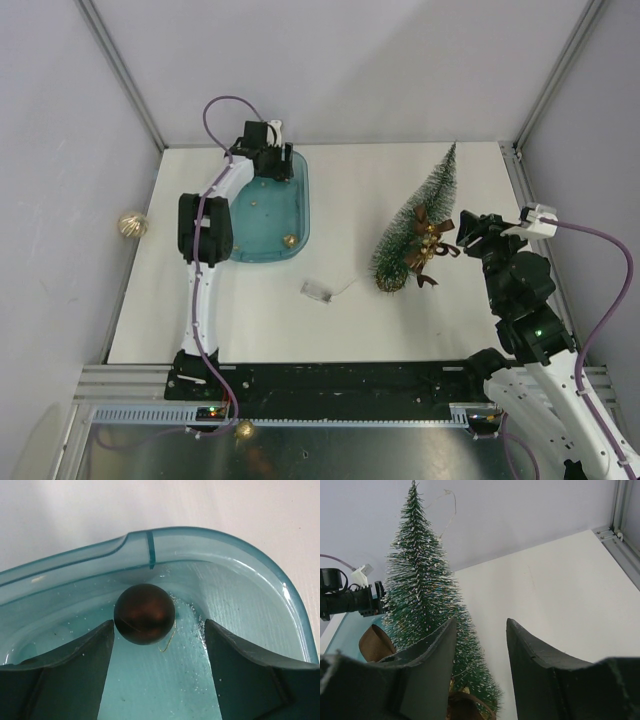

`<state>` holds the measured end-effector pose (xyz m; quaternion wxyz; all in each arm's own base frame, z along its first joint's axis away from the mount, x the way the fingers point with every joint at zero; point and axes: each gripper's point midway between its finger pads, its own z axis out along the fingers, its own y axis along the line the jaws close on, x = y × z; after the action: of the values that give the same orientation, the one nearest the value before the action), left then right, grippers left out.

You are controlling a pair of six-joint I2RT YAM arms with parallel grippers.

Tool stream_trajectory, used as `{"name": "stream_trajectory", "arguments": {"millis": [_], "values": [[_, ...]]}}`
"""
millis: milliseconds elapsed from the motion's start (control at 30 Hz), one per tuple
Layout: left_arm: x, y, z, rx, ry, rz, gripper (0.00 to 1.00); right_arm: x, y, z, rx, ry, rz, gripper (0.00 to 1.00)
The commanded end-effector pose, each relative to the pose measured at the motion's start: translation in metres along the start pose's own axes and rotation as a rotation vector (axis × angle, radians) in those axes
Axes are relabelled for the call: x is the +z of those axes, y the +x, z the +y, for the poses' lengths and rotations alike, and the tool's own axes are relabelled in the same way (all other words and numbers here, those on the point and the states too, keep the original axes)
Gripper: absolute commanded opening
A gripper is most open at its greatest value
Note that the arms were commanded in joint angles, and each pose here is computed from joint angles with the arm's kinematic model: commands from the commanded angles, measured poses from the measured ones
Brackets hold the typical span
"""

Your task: Decorate the small christmas tree

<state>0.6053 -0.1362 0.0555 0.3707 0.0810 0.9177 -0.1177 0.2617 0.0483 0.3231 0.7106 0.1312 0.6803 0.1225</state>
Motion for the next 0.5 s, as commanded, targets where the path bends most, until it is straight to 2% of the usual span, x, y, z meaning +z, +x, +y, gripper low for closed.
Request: {"name": "stream_trajectory", "arguments": {"millis": [0, 167, 400, 467], "values": [[-0.002, -0.03, 0.003, -0.016, 0.002, -0.082, 0.75, -0.001, -0.013, 0.006, 0.01, -0.028, -0.042, 0.49], [-0.001, -0.032, 0.0, -0.023, 0.022, -0.09, 0.64, -0.002, -0.013, 0.006, 0.009, -0.035, -0.043, 0.48], [-0.003, -0.029, -0.005, -0.003, 0.047, -0.082, 0.32, -0.003, -0.014, 0.007, 0.009, -0.04, -0.044, 0.47], [-0.009, -0.029, -0.008, 0.0, 0.062, -0.08, 0.28, -0.003, -0.013, 0.007, 0.008, -0.038, -0.041, 0.47]]}}
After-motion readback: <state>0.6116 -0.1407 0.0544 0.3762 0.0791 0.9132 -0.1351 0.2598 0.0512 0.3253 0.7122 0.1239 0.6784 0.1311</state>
